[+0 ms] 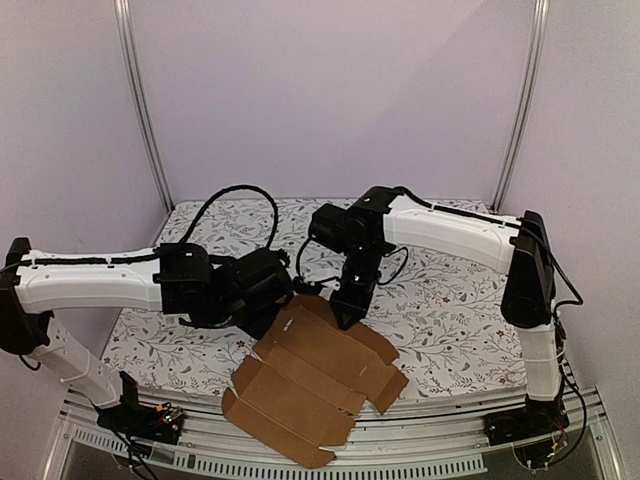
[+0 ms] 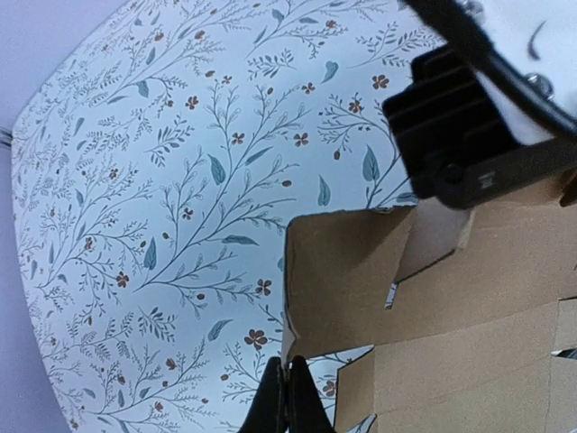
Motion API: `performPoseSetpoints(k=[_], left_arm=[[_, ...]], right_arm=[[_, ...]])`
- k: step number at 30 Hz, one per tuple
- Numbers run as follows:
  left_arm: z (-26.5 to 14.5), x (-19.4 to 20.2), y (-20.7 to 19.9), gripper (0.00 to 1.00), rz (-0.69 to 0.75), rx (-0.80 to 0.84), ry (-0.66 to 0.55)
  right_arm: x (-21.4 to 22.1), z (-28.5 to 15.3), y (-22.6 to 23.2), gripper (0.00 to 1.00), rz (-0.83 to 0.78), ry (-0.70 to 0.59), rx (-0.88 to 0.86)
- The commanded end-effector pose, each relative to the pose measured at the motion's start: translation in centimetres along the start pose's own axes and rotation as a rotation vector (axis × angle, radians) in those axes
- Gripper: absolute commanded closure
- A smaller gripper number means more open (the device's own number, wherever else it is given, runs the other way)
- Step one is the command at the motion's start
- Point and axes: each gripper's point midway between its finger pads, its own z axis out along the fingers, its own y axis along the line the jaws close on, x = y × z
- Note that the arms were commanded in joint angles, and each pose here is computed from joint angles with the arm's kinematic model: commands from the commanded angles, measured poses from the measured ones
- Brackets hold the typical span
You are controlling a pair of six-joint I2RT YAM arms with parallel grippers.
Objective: Fold the paper box
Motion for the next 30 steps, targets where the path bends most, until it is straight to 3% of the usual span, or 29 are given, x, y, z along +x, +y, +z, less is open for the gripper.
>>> performPoseSetpoints(k=[1,11,20,30], left_arm=[[-0.3,1.0,1.6,1.0,0.012,-0.031,-0.002],[-1.0,1.2,2.9,1.0,-0.112,0.069,-0.078],[-0.8,1.6,2.7,1.0,-0.138,0.101,-0.074],[-0.3,2.1,2.4,1.0,-0.158,0.106,-0.065]], right_arm=[[1.7,-2.2,1.5,0.84,-0.023,-0.027,-0.059],[0.5,-2.6,1.7,0.64,-0.06,-0.255,-0.122],[-1.1,-2.1,-0.1,0.62,-0.045,-0.363,-0.079],[-0.2,-1.2,-0.3,0.68,-0.021,-0.434,-0.084]])
